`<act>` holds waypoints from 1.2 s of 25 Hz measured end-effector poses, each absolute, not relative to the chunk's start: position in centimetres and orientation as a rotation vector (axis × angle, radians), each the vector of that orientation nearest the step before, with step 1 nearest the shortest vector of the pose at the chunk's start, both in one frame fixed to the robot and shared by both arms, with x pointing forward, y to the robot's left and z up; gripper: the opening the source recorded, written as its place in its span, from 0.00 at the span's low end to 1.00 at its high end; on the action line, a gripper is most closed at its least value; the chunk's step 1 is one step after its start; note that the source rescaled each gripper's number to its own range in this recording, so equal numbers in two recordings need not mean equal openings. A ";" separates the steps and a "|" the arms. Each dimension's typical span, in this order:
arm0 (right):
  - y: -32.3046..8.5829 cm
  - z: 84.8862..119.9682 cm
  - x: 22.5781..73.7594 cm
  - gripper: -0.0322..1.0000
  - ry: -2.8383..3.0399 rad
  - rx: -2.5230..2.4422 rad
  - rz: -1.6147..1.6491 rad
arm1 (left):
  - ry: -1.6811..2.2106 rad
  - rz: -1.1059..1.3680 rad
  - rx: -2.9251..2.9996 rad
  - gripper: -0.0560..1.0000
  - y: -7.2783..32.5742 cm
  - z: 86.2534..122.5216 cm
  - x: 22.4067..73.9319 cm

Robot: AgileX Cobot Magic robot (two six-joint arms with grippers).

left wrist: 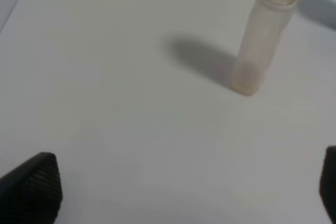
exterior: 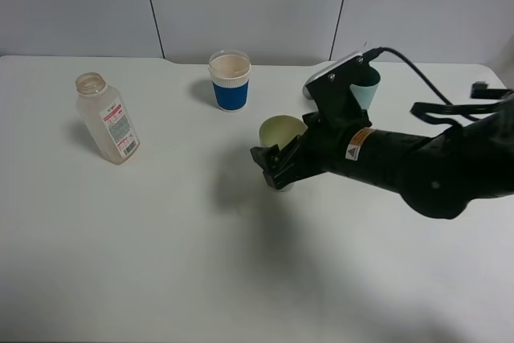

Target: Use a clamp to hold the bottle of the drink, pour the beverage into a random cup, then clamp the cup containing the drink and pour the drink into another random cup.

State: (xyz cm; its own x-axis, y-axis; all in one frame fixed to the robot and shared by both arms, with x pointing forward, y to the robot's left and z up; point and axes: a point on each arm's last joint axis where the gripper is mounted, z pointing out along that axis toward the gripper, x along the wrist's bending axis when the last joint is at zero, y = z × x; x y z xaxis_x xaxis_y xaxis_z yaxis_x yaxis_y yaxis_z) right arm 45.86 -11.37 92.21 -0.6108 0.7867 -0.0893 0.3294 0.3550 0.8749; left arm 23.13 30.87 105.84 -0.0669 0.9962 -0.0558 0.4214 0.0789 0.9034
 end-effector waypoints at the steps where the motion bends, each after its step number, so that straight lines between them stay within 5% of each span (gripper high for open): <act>1: -11.5 93.1 45.7 0.80 2.099 0.965 1.219 | 1.598 0.957 1.442 1.00 30.9 105.8 23.1; 15: -15.2 103.2 46.1 0.80 1.870 0.825 1.293 | 1.598 0.957 1.442 1.00 30.9 105.8 23.1; 23: -21.0 109.2 48.8 0.80 1.769 0.948 1.134 | 1.598 0.957 1.442 1.00 30.9 105.8 23.1; 30: -26.1 112.7 46.2 0.80 1.639 1.090 1.022 | 1.598 0.957 1.442 1.00 30.9 105.8 23.1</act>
